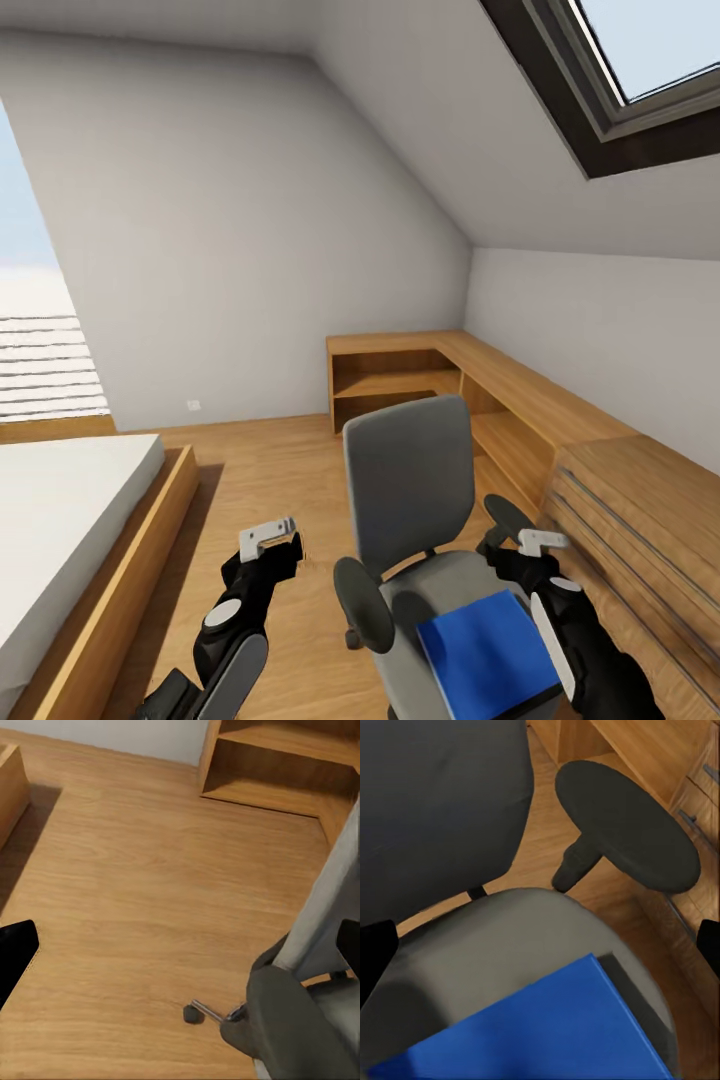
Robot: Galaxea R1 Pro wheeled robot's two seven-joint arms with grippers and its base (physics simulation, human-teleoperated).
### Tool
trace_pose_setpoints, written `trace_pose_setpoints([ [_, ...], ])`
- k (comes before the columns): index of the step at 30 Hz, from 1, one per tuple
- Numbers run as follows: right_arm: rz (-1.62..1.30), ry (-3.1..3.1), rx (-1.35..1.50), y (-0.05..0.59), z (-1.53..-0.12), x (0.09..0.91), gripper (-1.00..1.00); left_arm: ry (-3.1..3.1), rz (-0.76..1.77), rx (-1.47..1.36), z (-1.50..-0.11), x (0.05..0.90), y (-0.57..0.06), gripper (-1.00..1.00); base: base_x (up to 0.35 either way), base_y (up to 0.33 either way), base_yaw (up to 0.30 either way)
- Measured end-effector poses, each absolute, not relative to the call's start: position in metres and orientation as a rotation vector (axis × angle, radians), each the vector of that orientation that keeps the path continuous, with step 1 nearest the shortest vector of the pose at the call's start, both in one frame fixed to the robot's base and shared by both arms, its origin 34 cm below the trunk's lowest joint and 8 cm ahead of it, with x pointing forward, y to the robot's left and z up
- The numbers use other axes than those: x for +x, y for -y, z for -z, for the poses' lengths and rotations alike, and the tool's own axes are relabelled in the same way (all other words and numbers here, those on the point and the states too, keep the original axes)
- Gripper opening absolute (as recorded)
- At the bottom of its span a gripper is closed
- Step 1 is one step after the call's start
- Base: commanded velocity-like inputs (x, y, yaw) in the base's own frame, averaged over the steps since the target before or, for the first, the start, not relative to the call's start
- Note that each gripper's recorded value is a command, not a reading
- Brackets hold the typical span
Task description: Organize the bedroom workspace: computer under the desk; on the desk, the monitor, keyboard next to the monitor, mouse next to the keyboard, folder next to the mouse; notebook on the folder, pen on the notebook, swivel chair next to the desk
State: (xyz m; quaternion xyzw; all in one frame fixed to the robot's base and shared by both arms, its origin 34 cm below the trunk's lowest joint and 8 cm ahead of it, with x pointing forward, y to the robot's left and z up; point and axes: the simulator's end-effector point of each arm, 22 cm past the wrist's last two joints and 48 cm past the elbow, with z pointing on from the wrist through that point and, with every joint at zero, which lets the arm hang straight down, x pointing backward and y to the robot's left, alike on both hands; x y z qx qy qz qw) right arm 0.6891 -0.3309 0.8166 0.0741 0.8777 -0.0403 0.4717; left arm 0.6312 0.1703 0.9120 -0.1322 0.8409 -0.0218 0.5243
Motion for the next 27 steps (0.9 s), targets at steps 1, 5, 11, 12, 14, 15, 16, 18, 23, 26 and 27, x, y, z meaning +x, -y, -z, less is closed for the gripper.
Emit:
trace_pose_setpoints([
  [1,0.105,-2.140,0.175,0.331,-0.817,0.690,1.00,-2.010,0.052,-0.322,-0.913,0.632,-0.172,1.00,0.003,0.000,0.000],
  [5,0.128,-2.099,0.149,0.332,-0.817,0.694,1.00,-2.000,0.047,-0.351,-0.913,0.634,-0.181,1.00,0.001,0.000,0.000],
  [11,0.130,-2.080,0.132,0.329,-0.809,0.696,1.00,-2.010,0.076,-0.492,-0.900,0.639,-0.213,1.00,0.000,0.000,0.000],
  [12,0.130,-2.078,0.132,0.329,-0.808,0.696,1.00,-2.013,0.083,-0.504,-0.898,0.639,-0.214,1.00,0.000,0.000,0.000],
  [14,0.130,-2.076,0.132,0.329,-0.805,0.697,1.00,-2.015,0.088,-0.512,-0.894,0.639,-0.215,1.00,0.000,0.000,0.000],
  [15,0.130,-2.075,0.132,0.329,-0.804,0.697,1.00,-2.016,0.091,-0.517,-0.892,0.639,-0.216,1.00,0.000,0.000,0.000],
  [16,0.130,-2.074,0.133,0.329,-0.802,0.697,1.00,-2.017,0.093,-0.523,-0.890,0.639,-0.217,1.00,0.000,0.000,0.000],
  [18,0.130,-2.074,0.133,0.329,-0.799,0.697,1.00,-2.017,0.093,-0.526,-0.887,0.639,-0.217,1.00,0.000,0.000,0.000],
  [23,0.130,-2.073,0.133,0.329,-0.791,0.697,1.00,-2.008,0.083,-0.558,-0.880,0.640,-0.229,1.00,0.000,0.000,0.000],
  [26,0.131,-2.066,0.134,0.330,-0.788,0.697,1.00,-2.006,0.080,-0.566,-0.875,0.640,-0.232,1.00,0.000,0.000,0.000],
  [27,0.131,-2.060,0.134,0.330,-0.788,0.698,1.00,-2.005,0.080,-0.568,-0.873,0.640,-0.233,1.00,0.000,0.000,0.000],
])
